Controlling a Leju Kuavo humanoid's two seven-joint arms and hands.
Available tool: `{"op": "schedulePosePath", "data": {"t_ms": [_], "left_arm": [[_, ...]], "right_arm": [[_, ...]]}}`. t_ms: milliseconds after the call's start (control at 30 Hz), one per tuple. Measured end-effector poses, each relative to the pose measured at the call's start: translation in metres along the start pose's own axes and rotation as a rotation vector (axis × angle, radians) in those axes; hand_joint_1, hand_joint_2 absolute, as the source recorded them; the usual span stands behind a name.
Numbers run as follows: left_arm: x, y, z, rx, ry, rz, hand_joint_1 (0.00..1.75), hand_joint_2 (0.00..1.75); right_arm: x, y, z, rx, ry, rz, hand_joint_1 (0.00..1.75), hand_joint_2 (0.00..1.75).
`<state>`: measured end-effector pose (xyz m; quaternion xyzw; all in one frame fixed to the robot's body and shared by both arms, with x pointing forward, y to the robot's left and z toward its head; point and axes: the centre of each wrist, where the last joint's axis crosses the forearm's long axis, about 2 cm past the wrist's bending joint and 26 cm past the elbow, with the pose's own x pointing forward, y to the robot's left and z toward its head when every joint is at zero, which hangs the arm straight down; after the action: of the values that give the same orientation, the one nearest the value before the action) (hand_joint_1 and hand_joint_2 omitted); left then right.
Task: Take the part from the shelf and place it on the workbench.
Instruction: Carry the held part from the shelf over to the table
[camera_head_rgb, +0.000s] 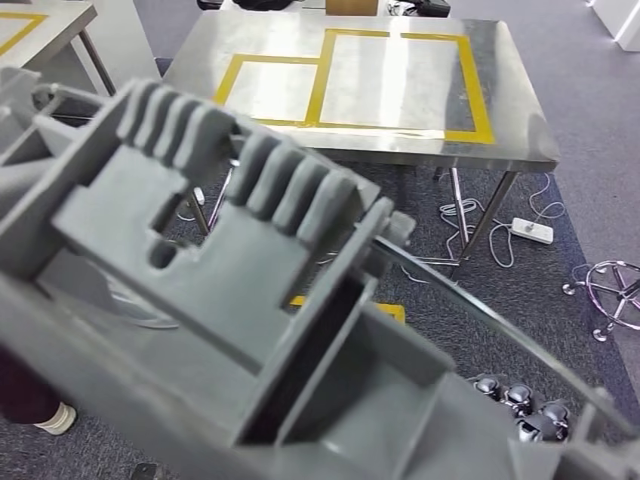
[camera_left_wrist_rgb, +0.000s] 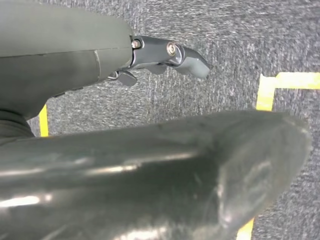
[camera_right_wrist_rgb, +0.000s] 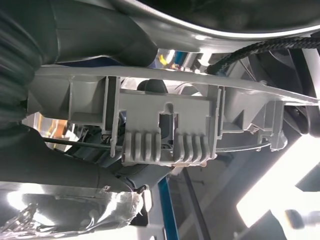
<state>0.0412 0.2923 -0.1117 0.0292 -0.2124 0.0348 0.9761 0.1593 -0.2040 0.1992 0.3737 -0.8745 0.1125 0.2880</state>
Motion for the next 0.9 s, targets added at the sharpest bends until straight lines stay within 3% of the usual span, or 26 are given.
{"op": "schedulePosePath", "data": {"t_ms": [900], "left_arm": [[-0.0019,0.0041,0.0004,-0.011,-0.023,-0.015,0.00,0.00]], "right_arm": [[-0.0005,-0.0020,-0.0025,-0.032,-0.008,0.037,1.75,1.75]]}}
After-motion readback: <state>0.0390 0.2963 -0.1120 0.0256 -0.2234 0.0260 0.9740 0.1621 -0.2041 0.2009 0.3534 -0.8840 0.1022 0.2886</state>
